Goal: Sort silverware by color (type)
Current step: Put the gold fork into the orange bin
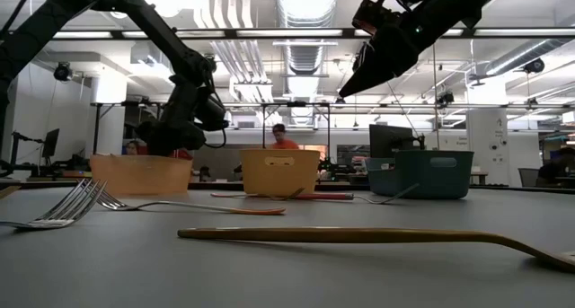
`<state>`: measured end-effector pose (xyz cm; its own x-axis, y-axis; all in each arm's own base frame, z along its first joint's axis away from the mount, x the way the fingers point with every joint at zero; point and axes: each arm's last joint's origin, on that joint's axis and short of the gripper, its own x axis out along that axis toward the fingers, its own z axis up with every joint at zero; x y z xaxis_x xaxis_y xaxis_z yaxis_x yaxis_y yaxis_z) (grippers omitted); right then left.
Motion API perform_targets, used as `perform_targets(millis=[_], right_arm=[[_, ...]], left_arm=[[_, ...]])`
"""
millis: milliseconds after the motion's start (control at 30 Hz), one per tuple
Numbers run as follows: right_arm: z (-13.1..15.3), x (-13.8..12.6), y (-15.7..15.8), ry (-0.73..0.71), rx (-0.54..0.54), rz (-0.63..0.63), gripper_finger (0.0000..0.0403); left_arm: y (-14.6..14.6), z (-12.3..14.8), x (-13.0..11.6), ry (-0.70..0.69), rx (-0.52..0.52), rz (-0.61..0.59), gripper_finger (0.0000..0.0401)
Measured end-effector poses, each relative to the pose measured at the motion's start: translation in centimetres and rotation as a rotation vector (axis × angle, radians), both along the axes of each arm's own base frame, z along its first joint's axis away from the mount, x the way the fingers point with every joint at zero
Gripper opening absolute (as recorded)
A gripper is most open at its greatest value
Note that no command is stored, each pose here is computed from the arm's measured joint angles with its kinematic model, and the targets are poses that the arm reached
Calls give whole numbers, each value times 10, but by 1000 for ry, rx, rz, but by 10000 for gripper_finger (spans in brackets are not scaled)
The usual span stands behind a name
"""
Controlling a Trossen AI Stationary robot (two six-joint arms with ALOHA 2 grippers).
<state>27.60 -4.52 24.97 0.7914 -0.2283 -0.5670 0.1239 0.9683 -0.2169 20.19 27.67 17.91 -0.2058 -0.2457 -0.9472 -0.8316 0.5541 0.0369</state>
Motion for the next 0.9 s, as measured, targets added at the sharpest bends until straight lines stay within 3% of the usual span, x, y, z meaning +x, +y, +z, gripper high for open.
perform_targets(millis=[900], right_arm=[[0,0,0,3,0,0,116]], left_arm=[[3,-1,2,-13,35,17,10]])
